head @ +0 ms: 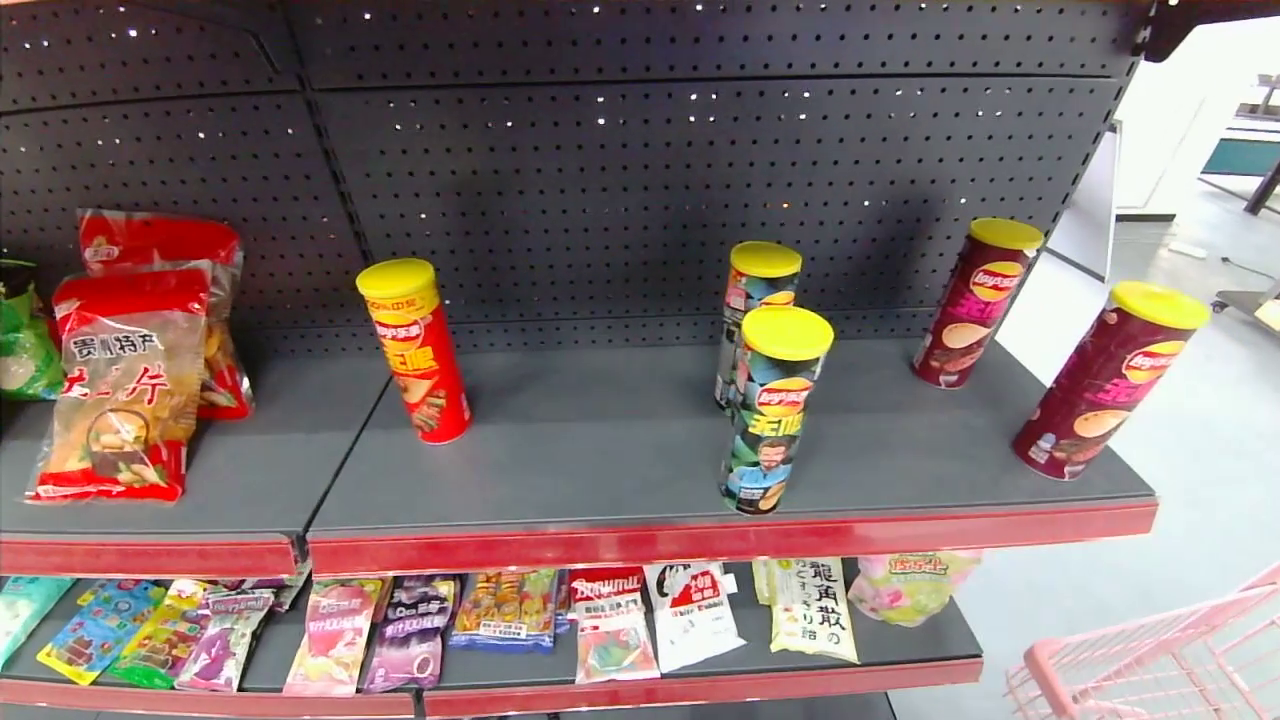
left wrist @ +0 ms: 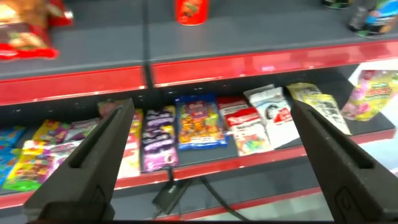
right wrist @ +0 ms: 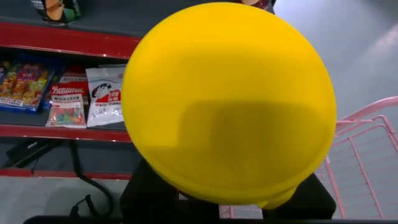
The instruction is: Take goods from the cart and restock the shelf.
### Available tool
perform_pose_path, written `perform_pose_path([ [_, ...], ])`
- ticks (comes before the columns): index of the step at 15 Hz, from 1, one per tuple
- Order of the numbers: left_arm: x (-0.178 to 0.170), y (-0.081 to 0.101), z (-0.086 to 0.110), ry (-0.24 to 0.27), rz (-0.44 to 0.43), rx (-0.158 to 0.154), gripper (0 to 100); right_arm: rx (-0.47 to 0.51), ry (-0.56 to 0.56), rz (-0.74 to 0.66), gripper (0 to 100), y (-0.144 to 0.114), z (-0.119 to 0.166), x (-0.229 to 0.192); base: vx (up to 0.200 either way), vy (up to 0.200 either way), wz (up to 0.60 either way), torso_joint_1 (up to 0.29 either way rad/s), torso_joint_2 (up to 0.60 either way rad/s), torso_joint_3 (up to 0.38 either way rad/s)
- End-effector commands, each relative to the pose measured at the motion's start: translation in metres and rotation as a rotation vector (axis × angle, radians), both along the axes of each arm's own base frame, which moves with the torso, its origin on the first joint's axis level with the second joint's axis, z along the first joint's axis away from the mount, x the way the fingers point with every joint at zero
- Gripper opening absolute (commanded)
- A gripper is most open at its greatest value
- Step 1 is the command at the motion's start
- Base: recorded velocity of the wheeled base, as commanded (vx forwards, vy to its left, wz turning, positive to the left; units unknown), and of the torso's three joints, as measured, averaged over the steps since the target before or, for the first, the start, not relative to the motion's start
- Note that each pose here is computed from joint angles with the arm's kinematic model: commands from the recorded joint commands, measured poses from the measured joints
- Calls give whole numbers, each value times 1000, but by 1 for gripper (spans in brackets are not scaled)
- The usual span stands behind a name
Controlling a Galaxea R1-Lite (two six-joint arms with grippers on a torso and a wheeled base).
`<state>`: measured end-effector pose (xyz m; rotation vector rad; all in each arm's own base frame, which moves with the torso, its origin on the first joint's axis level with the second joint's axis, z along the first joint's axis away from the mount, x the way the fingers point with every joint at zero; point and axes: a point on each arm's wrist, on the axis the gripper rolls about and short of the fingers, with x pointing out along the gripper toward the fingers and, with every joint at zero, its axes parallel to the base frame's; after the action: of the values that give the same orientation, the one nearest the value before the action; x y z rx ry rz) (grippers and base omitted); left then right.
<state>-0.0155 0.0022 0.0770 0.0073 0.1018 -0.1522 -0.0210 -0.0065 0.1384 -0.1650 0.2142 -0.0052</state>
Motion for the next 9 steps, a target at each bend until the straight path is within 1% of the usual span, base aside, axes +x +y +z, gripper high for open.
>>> perform_pose_path([
  [1, 0, 0, 0, 1, 0, 0, 100, 1, -4, 1, 0, 0, 0, 0, 0, 200, 0, 2, 2, 2],
  [9, 0, 0, 0, 1, 0, 0, 100, 2, -13, 1, 0, 0, -4, -2, 0, 200, 0, 1, 3, 4],
])
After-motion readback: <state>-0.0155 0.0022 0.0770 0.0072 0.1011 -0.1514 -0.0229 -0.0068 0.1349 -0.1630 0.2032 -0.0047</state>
